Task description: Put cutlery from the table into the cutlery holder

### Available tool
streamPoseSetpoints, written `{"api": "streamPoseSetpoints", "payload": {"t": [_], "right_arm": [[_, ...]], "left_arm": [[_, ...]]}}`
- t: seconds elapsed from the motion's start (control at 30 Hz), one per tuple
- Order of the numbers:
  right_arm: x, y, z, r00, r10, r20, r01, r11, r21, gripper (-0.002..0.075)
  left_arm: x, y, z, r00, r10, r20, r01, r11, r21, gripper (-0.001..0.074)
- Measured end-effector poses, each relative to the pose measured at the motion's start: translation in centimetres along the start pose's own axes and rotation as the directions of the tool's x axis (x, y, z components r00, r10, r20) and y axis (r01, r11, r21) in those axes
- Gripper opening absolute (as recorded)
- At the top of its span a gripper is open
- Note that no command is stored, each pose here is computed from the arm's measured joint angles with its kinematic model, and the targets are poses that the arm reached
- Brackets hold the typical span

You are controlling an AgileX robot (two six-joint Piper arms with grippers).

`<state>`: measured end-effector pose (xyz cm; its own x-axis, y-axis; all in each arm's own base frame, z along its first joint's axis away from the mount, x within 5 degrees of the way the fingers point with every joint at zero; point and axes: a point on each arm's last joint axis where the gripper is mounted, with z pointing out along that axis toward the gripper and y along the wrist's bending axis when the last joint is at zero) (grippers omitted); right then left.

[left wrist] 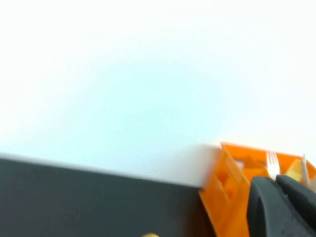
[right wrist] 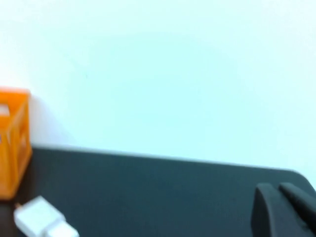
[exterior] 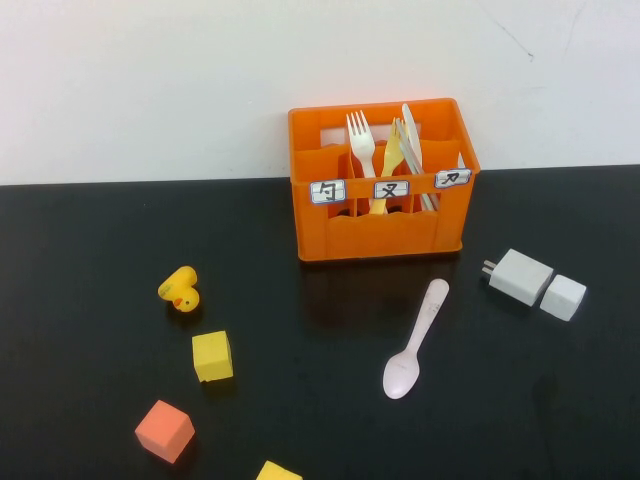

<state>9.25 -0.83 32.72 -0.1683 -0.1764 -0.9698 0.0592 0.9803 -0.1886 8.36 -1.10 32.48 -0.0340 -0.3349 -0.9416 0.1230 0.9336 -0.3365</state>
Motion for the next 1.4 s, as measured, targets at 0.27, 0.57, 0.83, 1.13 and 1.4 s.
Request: {"api": "streamPoseSetpoints", "payload": {"t": [0.27, 0.57, 0.83, 1.13, 1.4], "right_arm": [[-0.9, 0.0, 6.0, 0.939, -0.247, -0.24, 0.227, 0.968, -0.11, -0.0002], [-0.5, 5.2, 12.7, 0.728, -0.633, -0.262, 0.407, 0.708, -0.578, -0.0002], [1.2, 12.8, 17.7, 0.494, -0.866, 0.078, 0.431, 0.166, -0.887, -0.0002], [1.6, 20.1, 21.6, 0.353, -0.846, 0.401, 0.383, -0.26, -0.886, -0.0002], [1.8, 24.3, 24.2, 0.281, -0.828, 0.484, 0.448, -0.333, -0.83, 0.0168]], "left_arm": [[2.0, 0.4, 6.0, 0.933, -0.168, -0.317, 0.142, 0.984, -0.106, -0.0001], [4.4, 0.9, 10.5, 0.786, -0.176, -0.593, 0.088, 0.981, -0.173, -0.0001], [5.7, 1.0, 11.1, 0.724, -0.166, -0.67, 0.072, 0.983, -0.166, -0.0001], [6.3, 1.3, 11.6, 0.706, -0.159, -0.69, 0.059, 0.984, -0.167, -0.0001], [7.3, 1.5, 12.4, 0.676, -0.213, -0.705, 0.094, 0.975, -0.204, -0.0001]]}}
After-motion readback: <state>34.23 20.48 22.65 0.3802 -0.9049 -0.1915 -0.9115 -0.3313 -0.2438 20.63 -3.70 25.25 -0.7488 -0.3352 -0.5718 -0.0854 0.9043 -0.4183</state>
